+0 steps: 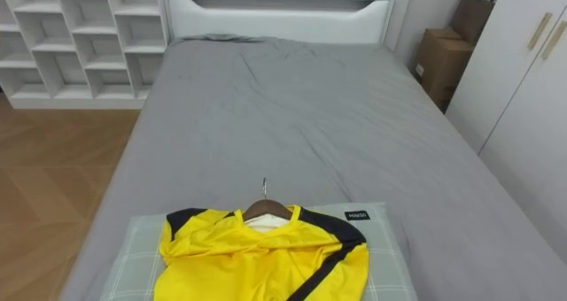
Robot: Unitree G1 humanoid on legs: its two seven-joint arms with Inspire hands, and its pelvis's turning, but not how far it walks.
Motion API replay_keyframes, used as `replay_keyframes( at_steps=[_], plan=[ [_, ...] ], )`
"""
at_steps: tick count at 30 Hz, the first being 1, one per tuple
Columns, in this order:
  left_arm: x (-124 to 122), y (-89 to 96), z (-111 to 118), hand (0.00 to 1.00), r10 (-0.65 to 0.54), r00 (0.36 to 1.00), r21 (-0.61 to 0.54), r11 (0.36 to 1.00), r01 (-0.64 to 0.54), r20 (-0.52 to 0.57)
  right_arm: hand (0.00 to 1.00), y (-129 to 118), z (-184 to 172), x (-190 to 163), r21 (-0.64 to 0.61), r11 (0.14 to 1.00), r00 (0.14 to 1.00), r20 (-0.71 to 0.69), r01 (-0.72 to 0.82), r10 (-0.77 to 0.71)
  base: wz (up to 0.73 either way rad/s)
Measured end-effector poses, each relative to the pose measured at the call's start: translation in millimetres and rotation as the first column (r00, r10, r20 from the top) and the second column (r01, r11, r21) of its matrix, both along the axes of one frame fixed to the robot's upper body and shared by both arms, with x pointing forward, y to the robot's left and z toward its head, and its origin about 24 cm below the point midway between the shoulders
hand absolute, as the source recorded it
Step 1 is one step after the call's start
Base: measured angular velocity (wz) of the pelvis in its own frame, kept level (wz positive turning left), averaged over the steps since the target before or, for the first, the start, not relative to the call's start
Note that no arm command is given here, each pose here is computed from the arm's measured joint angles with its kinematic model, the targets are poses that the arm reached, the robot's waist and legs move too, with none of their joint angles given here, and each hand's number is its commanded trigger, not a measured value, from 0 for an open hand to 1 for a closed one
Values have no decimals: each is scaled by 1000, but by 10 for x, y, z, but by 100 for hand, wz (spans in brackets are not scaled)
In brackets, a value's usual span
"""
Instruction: Hang clothes
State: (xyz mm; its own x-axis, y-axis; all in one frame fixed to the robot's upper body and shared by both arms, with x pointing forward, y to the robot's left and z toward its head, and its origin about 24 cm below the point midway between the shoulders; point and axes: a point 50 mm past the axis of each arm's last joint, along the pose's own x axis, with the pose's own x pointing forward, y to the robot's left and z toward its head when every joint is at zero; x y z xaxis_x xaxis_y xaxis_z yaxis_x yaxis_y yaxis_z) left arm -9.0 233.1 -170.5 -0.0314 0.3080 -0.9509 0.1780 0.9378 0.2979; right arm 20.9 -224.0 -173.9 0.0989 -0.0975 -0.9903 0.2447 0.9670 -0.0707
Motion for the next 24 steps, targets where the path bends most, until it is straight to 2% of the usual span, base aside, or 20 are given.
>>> replay_keyframes(
  at_steps=[8, 14, 19, 24],
  plan=[
    [51, 47, 15, 0, 34, 998, 56, 998, -37, 60, 0, -10, 4, 48, -14, 1000, 1000, 11, -24, 24, 0],
    [70, 171, 58, 0, 137, 979, 181, 970, -163, 148, 0, -15, 6, 64, -19, 999, 999, 16, -37, 38, 6],
    [223, 450, 193, 0, 184, 932, 346, 892, -292, 312, 0, -81, 21, 78, -39, 998, 999, 20, -46, 46, 7],
    [337, 589, 314, 0, 183, 876, 447, 802, -396, 447, 0, -172, 45, 113, -78, 995, 997, 37, -64, 67, 8]
  ],
)
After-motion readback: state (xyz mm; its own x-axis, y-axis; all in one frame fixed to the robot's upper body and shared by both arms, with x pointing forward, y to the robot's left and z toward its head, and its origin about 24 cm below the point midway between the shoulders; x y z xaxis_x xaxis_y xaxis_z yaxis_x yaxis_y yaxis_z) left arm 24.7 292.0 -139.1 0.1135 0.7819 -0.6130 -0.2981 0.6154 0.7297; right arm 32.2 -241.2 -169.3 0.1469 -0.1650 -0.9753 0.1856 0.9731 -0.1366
